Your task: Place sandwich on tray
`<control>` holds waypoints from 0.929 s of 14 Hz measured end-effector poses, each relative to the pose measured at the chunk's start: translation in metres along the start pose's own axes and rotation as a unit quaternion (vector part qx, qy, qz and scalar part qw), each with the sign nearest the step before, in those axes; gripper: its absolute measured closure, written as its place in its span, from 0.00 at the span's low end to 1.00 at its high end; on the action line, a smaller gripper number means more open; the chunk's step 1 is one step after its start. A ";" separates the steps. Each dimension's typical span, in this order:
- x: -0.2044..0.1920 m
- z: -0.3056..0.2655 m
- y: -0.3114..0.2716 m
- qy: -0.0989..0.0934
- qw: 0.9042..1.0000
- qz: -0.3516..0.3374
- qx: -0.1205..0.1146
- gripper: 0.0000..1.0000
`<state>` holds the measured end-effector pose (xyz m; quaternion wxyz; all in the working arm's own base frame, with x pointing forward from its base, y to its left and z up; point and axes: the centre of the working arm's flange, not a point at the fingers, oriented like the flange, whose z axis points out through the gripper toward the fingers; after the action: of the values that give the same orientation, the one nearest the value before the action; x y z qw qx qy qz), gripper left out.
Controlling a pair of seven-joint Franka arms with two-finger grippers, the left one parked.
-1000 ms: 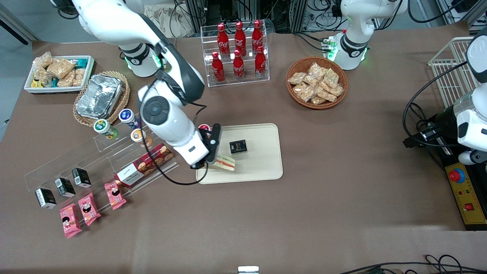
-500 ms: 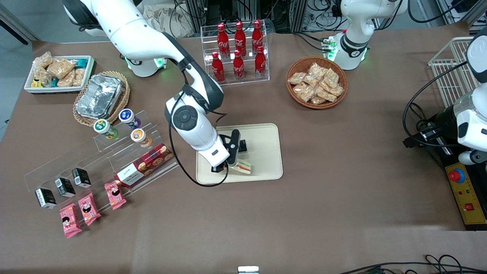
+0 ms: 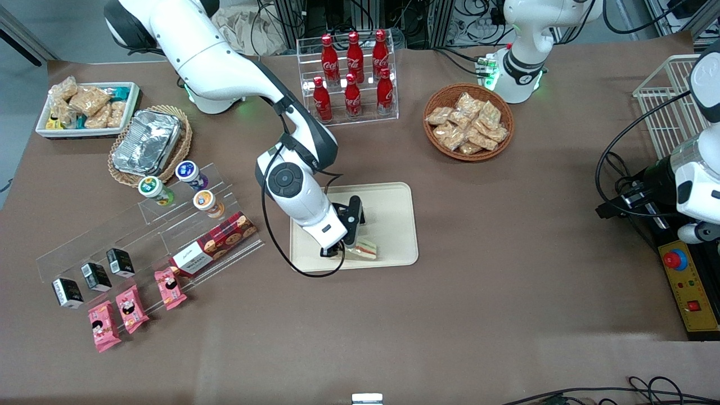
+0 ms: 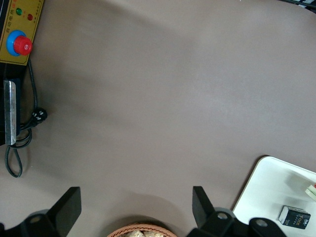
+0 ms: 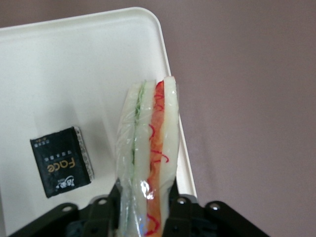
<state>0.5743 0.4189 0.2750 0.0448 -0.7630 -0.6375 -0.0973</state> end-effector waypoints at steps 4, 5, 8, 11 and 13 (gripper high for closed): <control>-0.002 -0.013 0.012 0.006 1.000 0.013 -0.014 0.17; -0.005 -0.021 0.019 0.009 1.000 0.018 -0.020 0.08; -0.023 -0.064 0.045 0.010 0.999 0.040 -0.026 0.01; -0.048 -0.123 0.063 -0.005 0.997 0.075 -0.019 0.01; -0.067 -0.159 0.074 -0.010 0.990 0.136 -0.024 0.01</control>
<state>0.6212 0.3099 0.4206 0.0325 -0.8442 -0.5261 -0.0976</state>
